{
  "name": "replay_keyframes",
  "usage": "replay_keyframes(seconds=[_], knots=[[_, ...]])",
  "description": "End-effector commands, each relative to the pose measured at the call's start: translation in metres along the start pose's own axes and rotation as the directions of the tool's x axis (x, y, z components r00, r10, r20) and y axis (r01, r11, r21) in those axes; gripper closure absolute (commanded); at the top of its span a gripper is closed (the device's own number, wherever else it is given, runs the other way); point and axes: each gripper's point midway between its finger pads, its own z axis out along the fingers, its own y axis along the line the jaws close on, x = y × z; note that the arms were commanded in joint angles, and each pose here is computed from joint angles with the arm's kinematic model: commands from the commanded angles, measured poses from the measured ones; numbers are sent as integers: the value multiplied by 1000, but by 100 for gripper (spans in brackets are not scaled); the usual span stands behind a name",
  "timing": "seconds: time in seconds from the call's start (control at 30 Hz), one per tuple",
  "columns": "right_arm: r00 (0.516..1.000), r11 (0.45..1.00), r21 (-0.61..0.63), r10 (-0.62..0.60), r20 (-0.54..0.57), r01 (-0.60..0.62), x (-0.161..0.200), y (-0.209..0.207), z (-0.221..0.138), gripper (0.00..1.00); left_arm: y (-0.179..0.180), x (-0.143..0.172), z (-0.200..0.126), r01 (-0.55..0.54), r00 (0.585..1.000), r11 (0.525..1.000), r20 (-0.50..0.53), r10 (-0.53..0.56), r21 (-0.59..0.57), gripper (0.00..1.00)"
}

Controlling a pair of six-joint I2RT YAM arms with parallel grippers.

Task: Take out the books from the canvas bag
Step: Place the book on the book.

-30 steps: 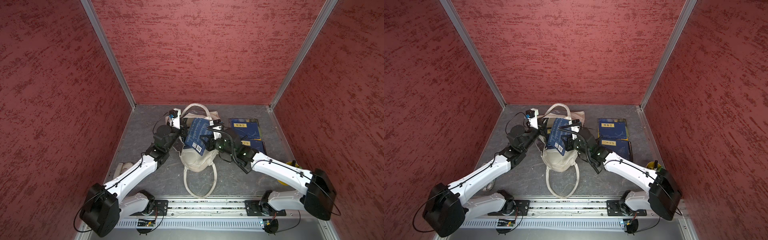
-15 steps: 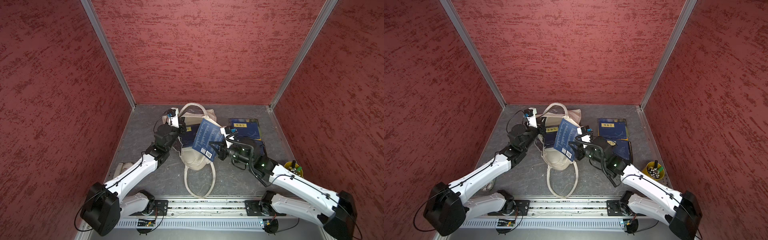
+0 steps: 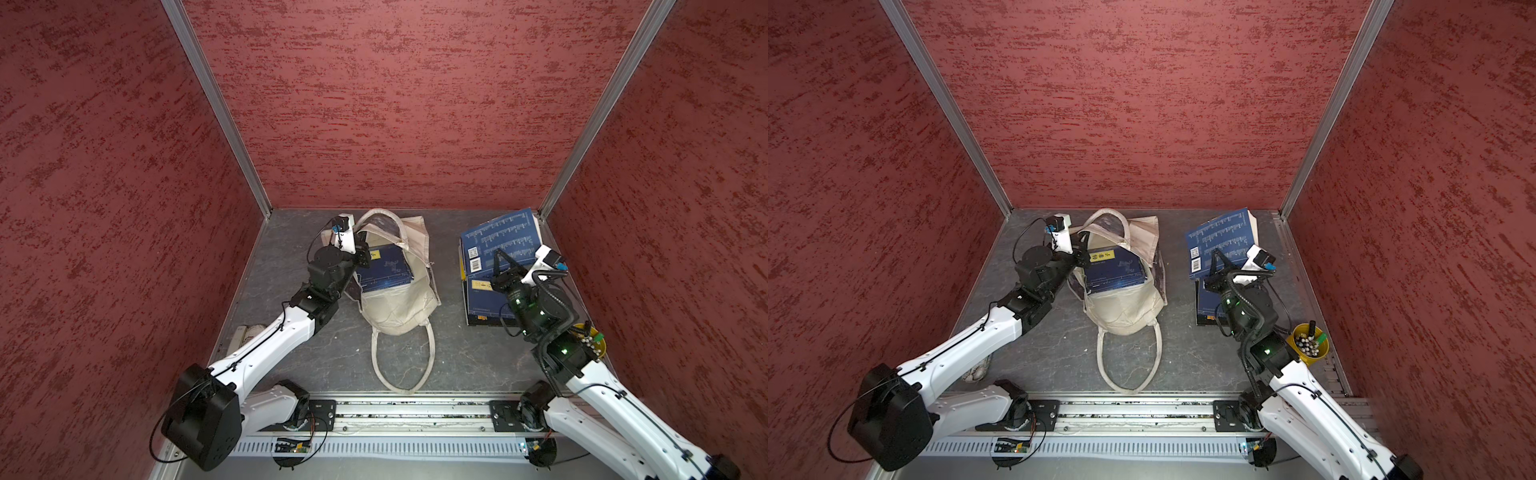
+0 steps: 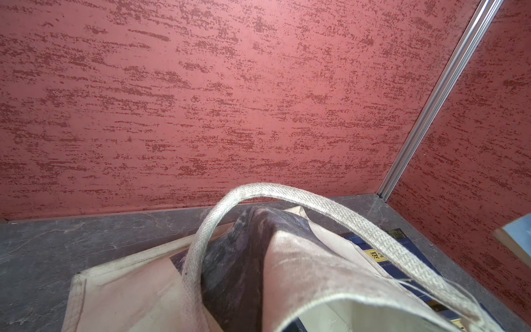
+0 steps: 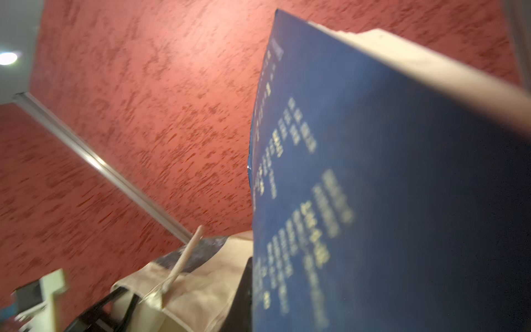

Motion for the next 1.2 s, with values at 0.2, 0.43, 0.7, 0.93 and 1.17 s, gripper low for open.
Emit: replay_keyframes(seconds=[0.2, 0.43, 0.7, 0.93, 1.17], knots=[[973, 969, 89, 230, -3, -229, 30, -74, 25, 100, -1, -19, 1, 23, 999, 1000, 41, -23, 1, 100], [952, 949, 88, 305, -36, -301, 48, -106, 71, 100, -2, -17, 1, 21, 999, 1000, 36, -21, 5, 100], [916, 900, 185, 402, 3, -396, 66, -167, 112, 100, -3, -16, 2, 19, 999, 1000, 30, -20, 11, 100], [895, 867, 244, 446, 6, -434, 70, -194, 140, 100, -4, -15, 3, 19, 999, 1000, 27, -20, 16, 100], [893, 850, 313, 450, -17, -423, 78, -213, 145, 92, -4, -16, 2, 13, 999, 1000, 29, -13, 19, 100]])
